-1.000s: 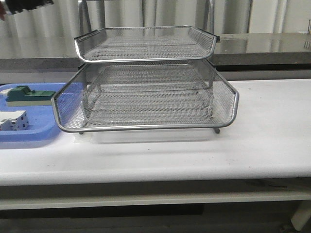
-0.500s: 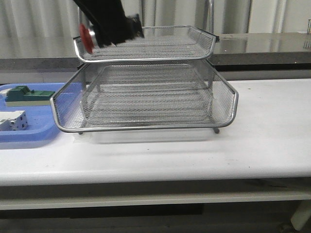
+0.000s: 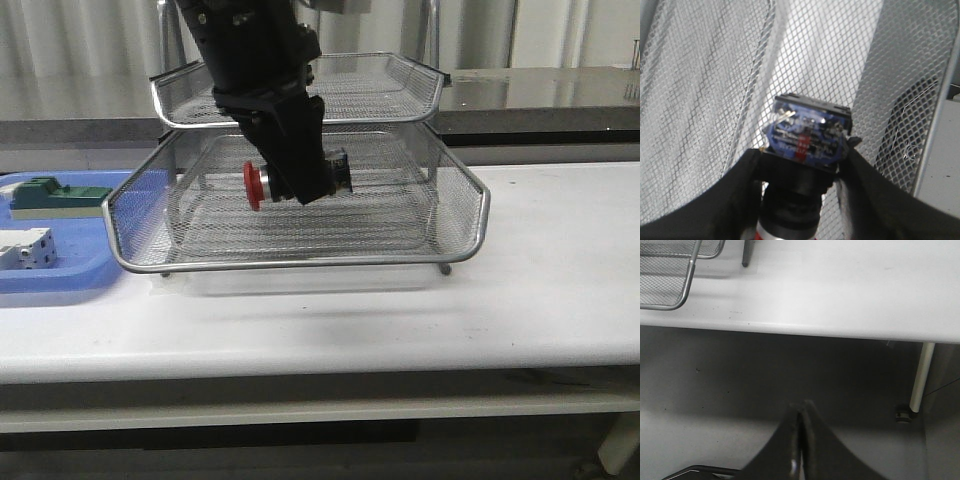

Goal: Place button on rack with both arms
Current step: 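Lower the button into the pulled-out middle tray and open the left gripper, then withdraw the left gripper upward and hold still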

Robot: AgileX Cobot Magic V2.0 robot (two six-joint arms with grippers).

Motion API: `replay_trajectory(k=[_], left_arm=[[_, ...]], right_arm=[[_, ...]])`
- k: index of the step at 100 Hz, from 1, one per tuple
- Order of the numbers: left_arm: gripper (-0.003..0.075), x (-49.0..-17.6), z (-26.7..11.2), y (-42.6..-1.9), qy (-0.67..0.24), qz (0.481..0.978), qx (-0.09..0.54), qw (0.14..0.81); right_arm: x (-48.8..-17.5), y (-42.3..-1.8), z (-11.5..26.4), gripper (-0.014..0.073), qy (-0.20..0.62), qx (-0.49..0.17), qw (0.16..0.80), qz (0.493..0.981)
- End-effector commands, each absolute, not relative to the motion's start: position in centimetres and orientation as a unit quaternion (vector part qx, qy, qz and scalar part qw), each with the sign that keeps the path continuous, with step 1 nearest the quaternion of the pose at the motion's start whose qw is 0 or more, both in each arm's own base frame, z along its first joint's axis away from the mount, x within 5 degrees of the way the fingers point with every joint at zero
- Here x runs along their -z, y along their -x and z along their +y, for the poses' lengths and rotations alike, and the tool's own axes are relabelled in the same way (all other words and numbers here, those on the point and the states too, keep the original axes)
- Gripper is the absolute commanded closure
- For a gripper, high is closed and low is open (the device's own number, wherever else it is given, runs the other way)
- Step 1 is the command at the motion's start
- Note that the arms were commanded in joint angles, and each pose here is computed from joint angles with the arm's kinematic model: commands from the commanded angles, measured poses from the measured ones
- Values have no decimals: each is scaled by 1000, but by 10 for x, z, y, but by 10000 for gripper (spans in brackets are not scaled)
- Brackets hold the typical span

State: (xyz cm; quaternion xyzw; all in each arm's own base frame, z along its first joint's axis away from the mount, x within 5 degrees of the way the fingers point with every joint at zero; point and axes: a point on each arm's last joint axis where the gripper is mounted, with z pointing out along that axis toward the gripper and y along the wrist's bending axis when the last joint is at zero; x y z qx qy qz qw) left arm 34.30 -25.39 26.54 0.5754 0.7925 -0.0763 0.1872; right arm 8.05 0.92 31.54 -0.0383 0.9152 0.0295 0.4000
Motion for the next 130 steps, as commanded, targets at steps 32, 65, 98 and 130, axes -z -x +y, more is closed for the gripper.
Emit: replay_trajectory(k=[32, 65, 98, 130], left_arm=[[439, -296, -255, -338, -572, 780, 82, 239], [189, -296, -255, -339, -571, 780, 82, 242], [191, -320, -250, -325, -555, 787, 102, 250], [195, -378, -211, -298, -499, 818, 80, 274]], right_arm=[[-329, -84, 9, 661, 36, -30, 436, 899], [-329, -84, 9, 661, 36, -30, 436, 899], [-329, -84, 9, 661, 36, -30, 436, 899], [-329, -84, 9, 661, 36, -30, 436, 899]])
